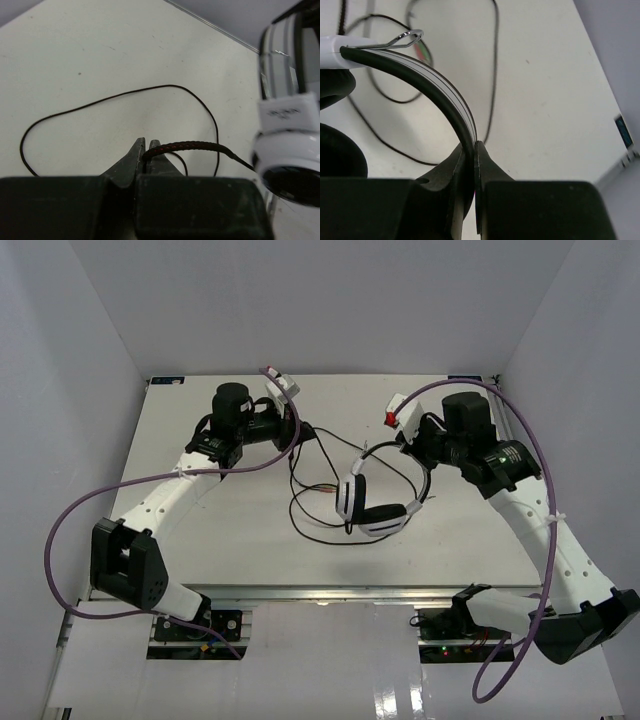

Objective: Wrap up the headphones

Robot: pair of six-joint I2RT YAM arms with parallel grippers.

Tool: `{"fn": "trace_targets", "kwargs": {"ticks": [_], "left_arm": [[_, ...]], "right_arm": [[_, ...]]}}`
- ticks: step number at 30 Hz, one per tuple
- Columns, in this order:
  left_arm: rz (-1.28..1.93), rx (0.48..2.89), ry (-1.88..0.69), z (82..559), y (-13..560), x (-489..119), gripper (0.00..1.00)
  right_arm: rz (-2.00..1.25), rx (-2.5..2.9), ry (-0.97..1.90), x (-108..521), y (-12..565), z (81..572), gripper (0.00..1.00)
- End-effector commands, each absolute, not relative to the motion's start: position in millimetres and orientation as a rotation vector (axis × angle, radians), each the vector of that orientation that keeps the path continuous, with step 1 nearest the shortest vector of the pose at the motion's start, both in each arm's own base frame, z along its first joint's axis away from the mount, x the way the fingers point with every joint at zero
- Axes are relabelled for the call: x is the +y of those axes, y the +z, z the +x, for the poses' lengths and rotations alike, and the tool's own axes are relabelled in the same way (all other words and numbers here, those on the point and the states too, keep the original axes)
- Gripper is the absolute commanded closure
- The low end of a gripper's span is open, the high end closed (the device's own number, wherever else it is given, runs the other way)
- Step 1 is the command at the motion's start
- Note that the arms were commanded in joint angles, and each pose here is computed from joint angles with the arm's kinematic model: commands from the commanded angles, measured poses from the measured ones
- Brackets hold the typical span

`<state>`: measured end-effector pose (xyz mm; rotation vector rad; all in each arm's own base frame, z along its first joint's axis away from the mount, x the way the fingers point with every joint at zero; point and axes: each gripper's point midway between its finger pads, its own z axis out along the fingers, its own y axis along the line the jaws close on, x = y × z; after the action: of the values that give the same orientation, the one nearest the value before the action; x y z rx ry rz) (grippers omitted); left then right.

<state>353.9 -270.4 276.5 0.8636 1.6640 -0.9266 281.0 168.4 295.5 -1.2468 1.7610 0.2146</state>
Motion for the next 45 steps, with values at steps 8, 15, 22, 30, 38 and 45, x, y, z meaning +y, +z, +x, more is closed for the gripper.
{"fn": "trace_targets", "kwargs": {"ticks": [8, 15, 22, 30, 38, 45], "left_arm": [[0.903, 1.800, -1.456, 270, 314, -284, 1.00], [0.877, 1.765, -1.650, 253, 338, -300, 1.00], [0.664, 1.806, -1.625, 270, 341, -306, 1.00], [0.498, 1.893, -1.488, 303, 340, -284, 1.00], [0.458, 1.881, -1.589, 304, 351, -277, 1.00], [0.514, 1.824, -1.753, 284, 381, -293, 1.00]], "right_arm": [[-0.711, 1.602, -0.422, 143, 351, 353, 0.92], [-0.452, 1.546, -0.489, 151, 365, 383, 0.92], [-0.589, 1.723, -0.122, 216, 335, 386, 0.92], [-0.821, 1.622, 0.050, 206, 349, 346, 0.92], [-1.007, 1.605, 0.262, 212, 323, 312, 0.92], [-0.899, 1.684, 0.186, 221, 307, 342, 0.92]]}}
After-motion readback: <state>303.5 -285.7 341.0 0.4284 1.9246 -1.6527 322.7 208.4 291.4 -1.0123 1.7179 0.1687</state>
